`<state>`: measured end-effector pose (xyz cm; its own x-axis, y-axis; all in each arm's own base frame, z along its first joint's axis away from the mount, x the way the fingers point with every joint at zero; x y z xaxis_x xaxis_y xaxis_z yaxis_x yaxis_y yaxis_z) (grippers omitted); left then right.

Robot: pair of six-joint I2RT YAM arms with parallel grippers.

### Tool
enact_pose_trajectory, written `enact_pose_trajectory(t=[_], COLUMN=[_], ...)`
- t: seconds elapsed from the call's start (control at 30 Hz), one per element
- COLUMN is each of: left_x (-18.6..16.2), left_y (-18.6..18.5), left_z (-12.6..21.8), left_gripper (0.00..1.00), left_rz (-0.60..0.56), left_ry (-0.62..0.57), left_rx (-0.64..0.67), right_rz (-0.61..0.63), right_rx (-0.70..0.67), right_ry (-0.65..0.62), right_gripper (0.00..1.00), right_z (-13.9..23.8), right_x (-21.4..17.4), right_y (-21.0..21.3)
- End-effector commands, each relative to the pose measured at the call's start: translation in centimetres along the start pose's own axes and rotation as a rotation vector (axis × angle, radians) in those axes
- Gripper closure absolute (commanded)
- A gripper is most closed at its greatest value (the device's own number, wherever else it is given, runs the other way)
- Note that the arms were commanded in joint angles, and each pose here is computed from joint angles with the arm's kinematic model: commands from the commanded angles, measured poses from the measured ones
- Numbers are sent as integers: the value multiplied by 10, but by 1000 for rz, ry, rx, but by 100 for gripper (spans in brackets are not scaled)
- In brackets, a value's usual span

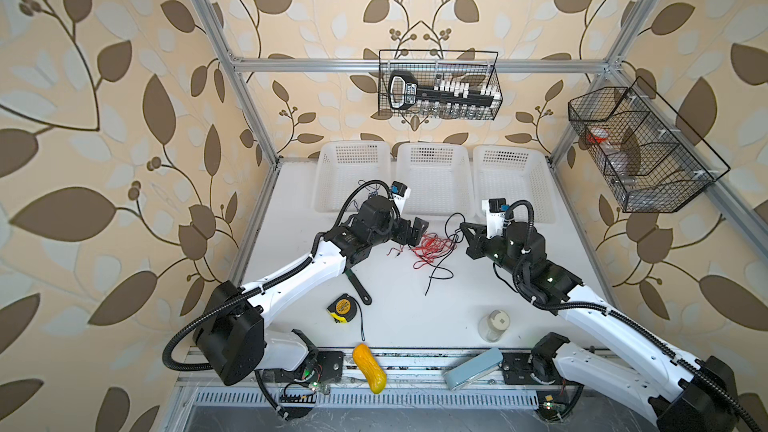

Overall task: Untangle the cables
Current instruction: 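Return the left gripper to the wires and grasp the black wire beside the right gripper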

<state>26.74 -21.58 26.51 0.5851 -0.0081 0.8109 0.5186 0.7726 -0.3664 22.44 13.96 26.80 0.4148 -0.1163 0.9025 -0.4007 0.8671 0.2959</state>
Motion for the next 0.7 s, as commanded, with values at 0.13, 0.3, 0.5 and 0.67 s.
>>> enact_pose_trajectory(t=[0.13,0.3,0.5,0.67], left_x=[7,8,11,13], left_y=[-36,-48,-50,-49], left_z=[8,6,-1,-16], left_gripper=[1,1,1,1], left_rz=[-100,-93,-68,-32], left_ry=[-68,-71,-80,-64], left_rx=[-227,-311,-316,-300], right_rz=[2,10,7,11], right_rx=[48,34,49,79], right_ry=[3,10,17,10], right_gripper=[100,100,100,100], right_z=[0,-3,-5,-3], right_x=[9,6,3,4], right_y=[10,10,12,17])
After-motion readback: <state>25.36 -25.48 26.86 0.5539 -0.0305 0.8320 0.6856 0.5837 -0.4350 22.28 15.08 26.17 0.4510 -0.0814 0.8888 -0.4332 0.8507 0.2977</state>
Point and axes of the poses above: each gripper's point midway between its finger pads, its own z axis back along the fingers, its own y axis along the line the jaws close on, x = y × z, the point moved 9 cm from there along z, back along the fingers, and after that the axes turned 4 degrees about z, right-handed, at the moved point
